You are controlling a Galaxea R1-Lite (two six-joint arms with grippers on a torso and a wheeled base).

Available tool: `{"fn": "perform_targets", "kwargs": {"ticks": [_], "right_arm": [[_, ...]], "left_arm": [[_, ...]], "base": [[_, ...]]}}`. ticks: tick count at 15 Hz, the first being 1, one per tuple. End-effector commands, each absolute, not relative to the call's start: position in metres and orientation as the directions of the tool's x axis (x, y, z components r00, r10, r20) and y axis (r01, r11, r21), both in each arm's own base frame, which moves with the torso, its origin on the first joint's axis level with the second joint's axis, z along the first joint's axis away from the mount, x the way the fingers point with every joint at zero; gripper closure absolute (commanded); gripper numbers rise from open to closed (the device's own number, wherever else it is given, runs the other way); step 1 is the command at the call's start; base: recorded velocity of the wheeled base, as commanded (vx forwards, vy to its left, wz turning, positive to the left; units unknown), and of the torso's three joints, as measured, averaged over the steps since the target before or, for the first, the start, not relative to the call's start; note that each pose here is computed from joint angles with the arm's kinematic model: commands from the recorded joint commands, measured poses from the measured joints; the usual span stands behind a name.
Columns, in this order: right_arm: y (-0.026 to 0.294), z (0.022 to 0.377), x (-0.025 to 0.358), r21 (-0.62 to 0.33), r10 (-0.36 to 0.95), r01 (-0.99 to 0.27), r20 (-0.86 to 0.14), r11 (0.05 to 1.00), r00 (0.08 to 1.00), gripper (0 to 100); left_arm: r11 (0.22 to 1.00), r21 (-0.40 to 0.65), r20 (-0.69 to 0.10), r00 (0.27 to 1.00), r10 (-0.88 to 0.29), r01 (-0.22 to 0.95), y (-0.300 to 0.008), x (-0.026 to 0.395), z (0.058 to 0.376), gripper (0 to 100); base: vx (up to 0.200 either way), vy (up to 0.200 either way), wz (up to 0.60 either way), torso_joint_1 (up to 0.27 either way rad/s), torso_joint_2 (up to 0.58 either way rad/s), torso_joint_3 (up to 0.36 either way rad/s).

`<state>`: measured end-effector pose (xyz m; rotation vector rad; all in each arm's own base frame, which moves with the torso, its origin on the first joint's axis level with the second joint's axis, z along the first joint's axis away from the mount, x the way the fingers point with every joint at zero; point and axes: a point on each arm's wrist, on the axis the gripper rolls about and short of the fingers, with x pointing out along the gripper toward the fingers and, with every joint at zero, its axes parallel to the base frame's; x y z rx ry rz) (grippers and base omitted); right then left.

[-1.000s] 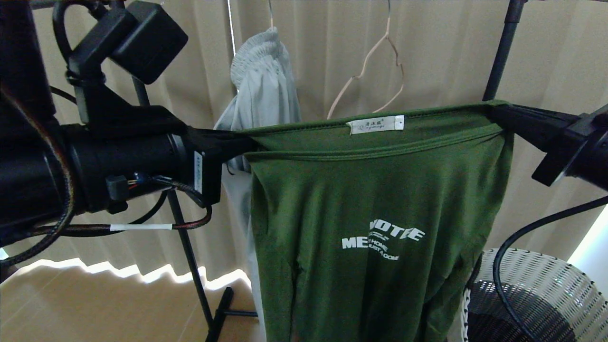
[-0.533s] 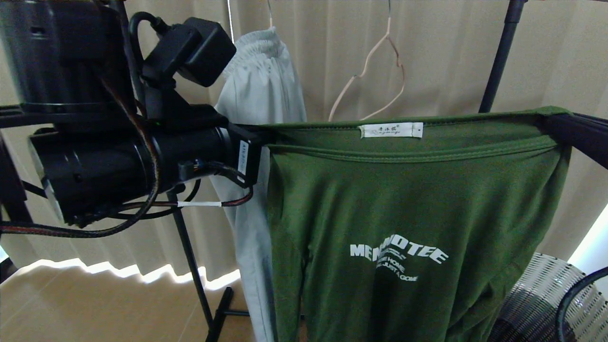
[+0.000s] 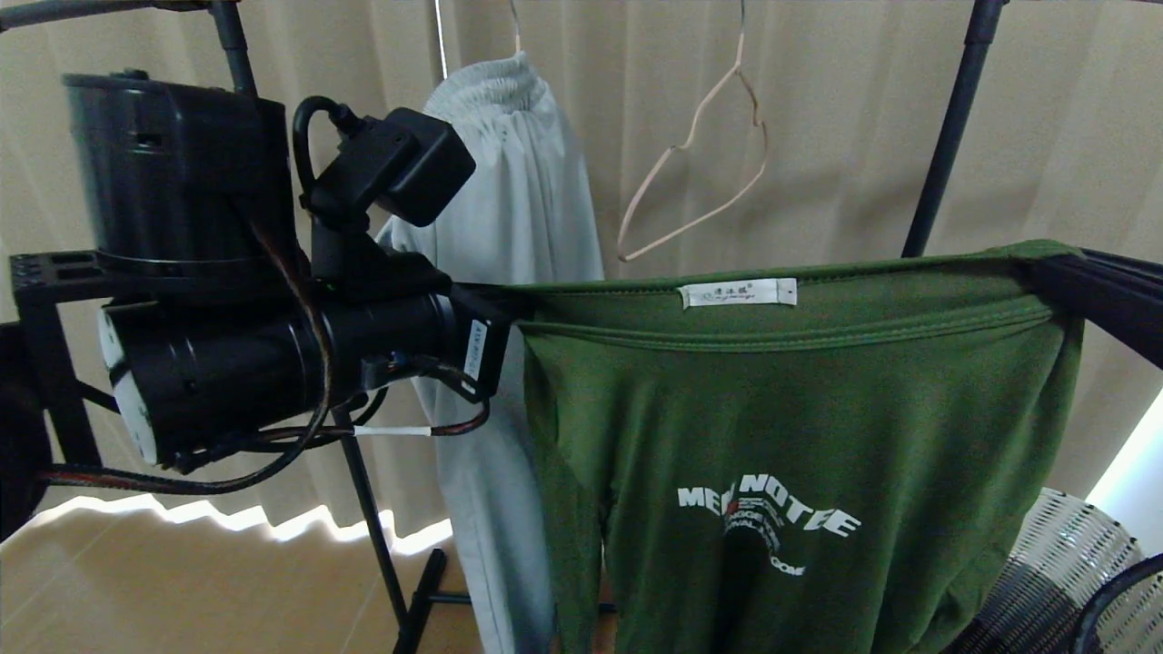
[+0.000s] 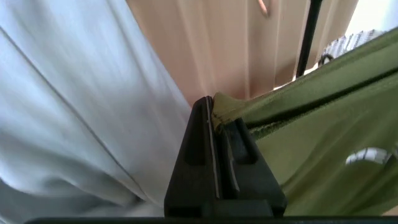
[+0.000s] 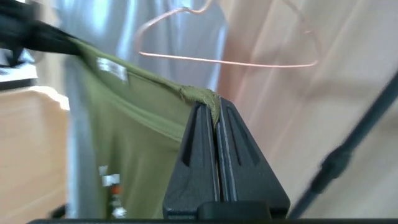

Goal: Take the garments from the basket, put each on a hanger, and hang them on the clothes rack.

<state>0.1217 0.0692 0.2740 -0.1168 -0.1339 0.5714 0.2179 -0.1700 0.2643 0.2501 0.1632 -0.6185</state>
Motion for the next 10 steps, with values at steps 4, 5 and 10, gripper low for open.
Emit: {"fn": "perform_targets", "kwargs": {"ticks": [4,5,10], "right_arm": [[0.078,0.277,0.157,-0.181,0.499,-0.48,0.081,0.858,0.863,100],[0.082,0.279,0.167,-0.178,0.495,-0.476,0.086,0.861,0.864,100],[0.097,0.282,0.201,-0.146,0.489,-0.469,0.161,0.871,0.857,100]], "left_arm": [[0.779,0.191,-0.207,0.801,-0.562,0.597,-0.145,0.185,0.269,100],[0.775,0.197,-0.217,0.798,-0.562,0.6,-0.14,0.177,0.266,100],[0.756,0.198,-0.196,0.781,-0.593,0.624,-0.124,0.15,0.269,100]], "base": [[0.0,0.0,0.0,0.0,0.0,0.0],[0.0,0.0,0.0,0.0,0.0,0.0],[0.0,0.0,0.0,0.0,0.0,0.0]]}}
